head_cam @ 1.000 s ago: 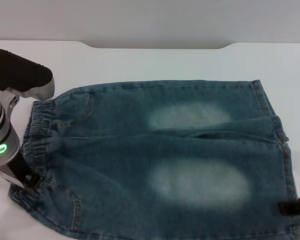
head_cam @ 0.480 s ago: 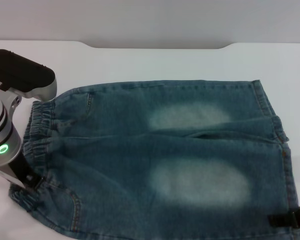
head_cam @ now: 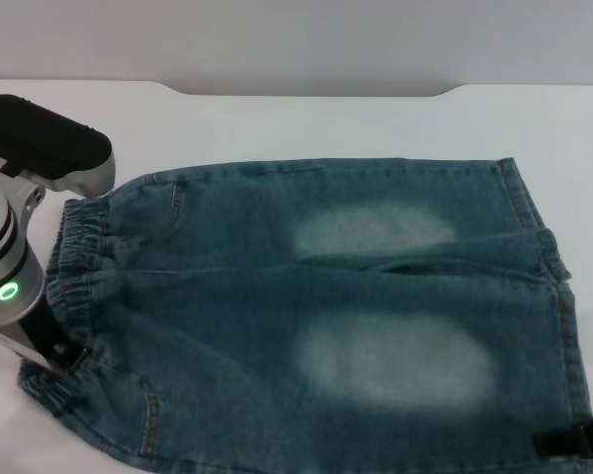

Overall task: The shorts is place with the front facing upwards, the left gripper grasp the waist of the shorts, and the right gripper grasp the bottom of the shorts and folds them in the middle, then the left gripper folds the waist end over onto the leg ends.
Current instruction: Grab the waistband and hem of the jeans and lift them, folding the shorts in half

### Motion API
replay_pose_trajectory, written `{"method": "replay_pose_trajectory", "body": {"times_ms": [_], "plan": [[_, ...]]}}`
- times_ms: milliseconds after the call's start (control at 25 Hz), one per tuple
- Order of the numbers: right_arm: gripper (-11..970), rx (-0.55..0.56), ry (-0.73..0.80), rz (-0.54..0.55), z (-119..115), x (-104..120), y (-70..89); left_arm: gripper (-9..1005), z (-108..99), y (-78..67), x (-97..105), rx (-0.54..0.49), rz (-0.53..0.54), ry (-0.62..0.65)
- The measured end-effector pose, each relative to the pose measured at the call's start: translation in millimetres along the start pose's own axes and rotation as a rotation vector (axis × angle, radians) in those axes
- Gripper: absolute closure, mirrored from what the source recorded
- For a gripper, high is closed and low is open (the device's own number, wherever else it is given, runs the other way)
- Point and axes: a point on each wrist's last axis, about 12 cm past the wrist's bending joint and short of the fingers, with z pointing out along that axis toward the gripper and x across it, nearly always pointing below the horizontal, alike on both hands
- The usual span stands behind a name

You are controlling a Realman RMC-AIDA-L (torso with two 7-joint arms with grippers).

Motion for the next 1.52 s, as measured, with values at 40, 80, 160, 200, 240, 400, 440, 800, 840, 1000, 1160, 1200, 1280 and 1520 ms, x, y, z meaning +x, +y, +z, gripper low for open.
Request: {"method": "replay_pose_trajectory", "body": {"times_ms": [40,80,160,200,240,400,440,800,840,1000,1160,1200,1280,1520], "plan": [[243,0.0,0.004,0.0,0.0,0.5,-0.1,941,-0.2,-0.1,-0.3,0.0,0.001,-0.001],[244,0.0,0.009,0.0,0.0,1.2,-0.2,941,-0.5,-0.2,-0.6,-0.001,0.001,-0.001],[245,-0.001,0.02,0.001,0.1,2.8,-0.3,941,-1.0,-0.4,-1.2,-0.001,0.003,-0.003],[245,-0.001,0.025,0.003,0.2,3.6,-0.6,941,-1.0,-0.4,-1.3,-0.001,0.003,-0.003],[246,0.001,0.029,0.007,0.0,5.0,-1.9,941,-1.0,-0.4,-1.3,-0.001,0.003,-0.003],[248,0.006,0.028,0.012,-0.7,5.5,-4.0,941,-1.2,-0.5,-1.5,-0.001,0.004,-0.002],[248,0.008,0.027,0.012,-0.7,5.3,-4.1,941,-1.3,-0.5,-1.6,-0.002,0.004,-0.002],[253,0.001,0.056,-0.023,7.1,3.8,-6.7,941,-1.6,-1.3,-2.3,-0.001,0.007,-0.003],[253,-0.002,0.06,-0.027,8.7,3.9,-7.2,941,-1.5,-1.4,-2.4,-0.001,0.008,-0.003],[340,-0.018,0.075,-0.055,13.4,3.1,-7.3,940,-1.4,-1.5,-2.4,-0.001,0.009,-0.003],[490,-0.032,0.065,-0.064,12.8,2.0,-5.0,940,-0.7,-1.3,-1.6,0.0,0.008,-0.001],[512,-0.04,0.062,-0.064,12.4,1.6,-3.6,940,-0.4,-1.2,-1.3,0.0,0.008,-0.001],[557,-0.054,0.055,-0.073,11.4,0.4,-1.0,940,0.0,-0.8,-0.8,0.0,0.006,0.0],[742,-0.083,0.023,-0.084,9.1,-5.5,3.3,940,-0.5,-0.6,-1.2,-0.001,0.008,-0.008]]}}
